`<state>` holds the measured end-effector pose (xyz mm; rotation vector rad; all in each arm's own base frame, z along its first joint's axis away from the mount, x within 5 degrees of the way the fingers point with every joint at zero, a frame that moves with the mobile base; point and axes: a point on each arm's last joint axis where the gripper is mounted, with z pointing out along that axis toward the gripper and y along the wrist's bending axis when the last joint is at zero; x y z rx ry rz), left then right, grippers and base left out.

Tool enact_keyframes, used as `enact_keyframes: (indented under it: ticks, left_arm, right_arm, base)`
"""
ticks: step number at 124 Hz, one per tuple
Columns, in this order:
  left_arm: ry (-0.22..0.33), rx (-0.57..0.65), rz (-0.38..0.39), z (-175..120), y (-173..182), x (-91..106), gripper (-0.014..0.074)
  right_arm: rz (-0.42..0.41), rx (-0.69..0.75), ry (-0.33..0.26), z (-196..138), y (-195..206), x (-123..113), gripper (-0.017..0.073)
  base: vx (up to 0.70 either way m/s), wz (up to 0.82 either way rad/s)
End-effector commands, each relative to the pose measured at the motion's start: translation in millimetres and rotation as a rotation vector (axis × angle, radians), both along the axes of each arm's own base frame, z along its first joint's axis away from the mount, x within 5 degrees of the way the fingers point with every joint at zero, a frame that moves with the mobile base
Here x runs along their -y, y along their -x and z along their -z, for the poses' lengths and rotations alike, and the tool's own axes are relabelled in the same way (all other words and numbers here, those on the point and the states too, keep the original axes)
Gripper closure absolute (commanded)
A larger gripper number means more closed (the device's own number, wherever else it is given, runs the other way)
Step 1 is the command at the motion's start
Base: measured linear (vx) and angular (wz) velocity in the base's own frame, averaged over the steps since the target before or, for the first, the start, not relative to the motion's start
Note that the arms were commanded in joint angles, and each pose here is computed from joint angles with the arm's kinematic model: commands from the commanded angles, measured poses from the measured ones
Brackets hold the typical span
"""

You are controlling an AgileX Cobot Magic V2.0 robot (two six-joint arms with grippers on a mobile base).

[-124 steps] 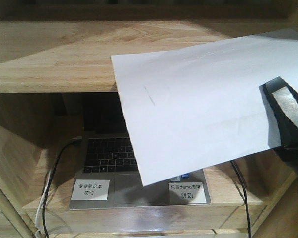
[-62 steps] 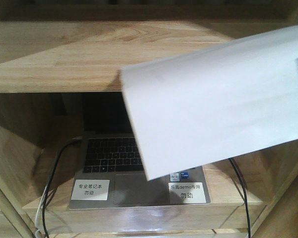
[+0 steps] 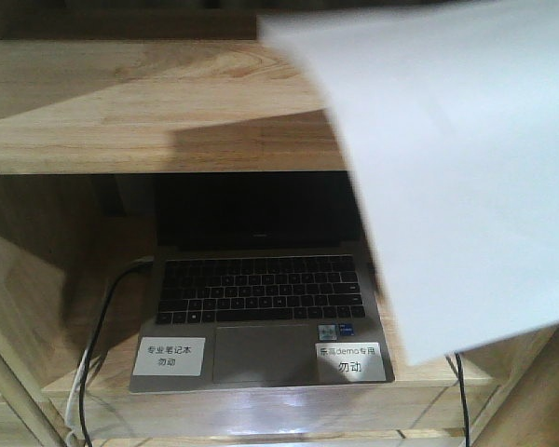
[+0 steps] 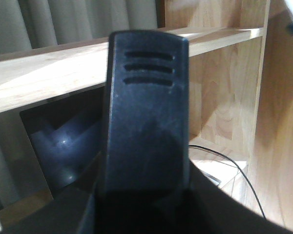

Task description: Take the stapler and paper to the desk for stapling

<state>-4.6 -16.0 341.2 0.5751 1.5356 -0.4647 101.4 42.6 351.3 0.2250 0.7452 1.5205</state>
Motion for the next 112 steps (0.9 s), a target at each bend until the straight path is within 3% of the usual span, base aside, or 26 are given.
enact_keyframes:
  ticks: [1,38,85,112]
  left_arm:
    - [0.091,0.096,-0.016,-17.6,0.0,-1.9,0.06]
    - [0.091,0.096,-0.016,-17.6,0.0,-1.9,0.06]
    - [0.091,0.096,-0.016,-17.6,0.0,-1.9,0.06]
    - [0.091,0.096,-0.016,-17.6,0.0,-1.9,0.06]
  right_arm:
    - [0.023,0.093,-0.005,-14.1,13.8,7.0,0.0565]
    - [0.094,0.055,-0.048,10.3,45.7,22.2,0.0565]
    - [0.102,0.079,-0.004,25.5,70.9,18.9,0.0565]
    - [0.104,0.082,-0.014,25.4,73.3,19.6,0.0565]
  base:
    - [0.0,0.0]
    - [0.0,0.0]
    - [0.0,0.0]
    - [0.0,0.0]
